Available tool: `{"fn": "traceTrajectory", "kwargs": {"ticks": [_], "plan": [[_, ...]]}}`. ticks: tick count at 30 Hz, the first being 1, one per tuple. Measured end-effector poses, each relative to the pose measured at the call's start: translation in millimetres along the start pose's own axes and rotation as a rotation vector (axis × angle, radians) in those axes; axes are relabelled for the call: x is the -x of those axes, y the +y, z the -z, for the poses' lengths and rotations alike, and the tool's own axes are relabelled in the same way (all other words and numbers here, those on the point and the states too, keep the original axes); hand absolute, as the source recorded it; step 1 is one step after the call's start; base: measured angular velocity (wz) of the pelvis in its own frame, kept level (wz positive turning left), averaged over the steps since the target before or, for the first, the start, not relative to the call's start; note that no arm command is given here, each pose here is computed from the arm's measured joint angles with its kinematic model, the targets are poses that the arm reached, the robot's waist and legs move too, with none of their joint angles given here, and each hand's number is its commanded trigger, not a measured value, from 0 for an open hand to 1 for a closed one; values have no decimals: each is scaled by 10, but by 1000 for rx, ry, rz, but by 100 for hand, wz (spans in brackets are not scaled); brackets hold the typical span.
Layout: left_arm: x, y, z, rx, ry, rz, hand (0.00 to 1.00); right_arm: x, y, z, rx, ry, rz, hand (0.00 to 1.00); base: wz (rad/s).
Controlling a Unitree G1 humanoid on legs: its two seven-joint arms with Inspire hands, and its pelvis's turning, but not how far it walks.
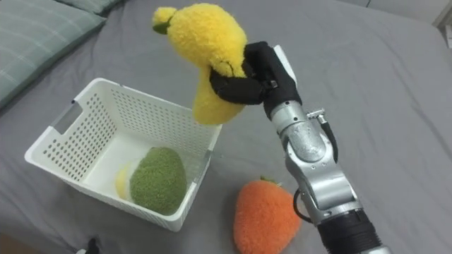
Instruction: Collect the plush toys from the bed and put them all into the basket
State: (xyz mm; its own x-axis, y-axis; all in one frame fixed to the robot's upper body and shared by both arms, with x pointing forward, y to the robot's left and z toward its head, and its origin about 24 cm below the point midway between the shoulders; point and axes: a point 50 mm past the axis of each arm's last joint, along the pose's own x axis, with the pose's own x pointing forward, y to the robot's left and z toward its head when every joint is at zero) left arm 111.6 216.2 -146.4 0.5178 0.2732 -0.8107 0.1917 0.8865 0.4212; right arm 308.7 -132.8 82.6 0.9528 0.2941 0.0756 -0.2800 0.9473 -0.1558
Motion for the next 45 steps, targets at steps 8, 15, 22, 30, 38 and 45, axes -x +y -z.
{"fn": "traceTrajectory", "kwargs": {"ticks": [8,15,22,30,38,45], "plan": [[-41,-2,-69,-13,-5,24,0,-2,251,118,98,56,-108,20,3],[-52,-8,-116,-31,-17,26,0,-3,402,164,130,92,-186,0,0],[-53,-22,-134,-31,-22,28,0,-8,476,164,113,96,-220,0,0],[-55,-17,-142,-32,-24,26,0,-5,468,191,117,109,-220,0,0],[-58,-5,-143,-20,-22,24,0,-4,450,194,143,110,-215,0,0],[-58,-4,-144,-25,-23,24,0,-5,442,193,153,110,-212,0,0]]}}
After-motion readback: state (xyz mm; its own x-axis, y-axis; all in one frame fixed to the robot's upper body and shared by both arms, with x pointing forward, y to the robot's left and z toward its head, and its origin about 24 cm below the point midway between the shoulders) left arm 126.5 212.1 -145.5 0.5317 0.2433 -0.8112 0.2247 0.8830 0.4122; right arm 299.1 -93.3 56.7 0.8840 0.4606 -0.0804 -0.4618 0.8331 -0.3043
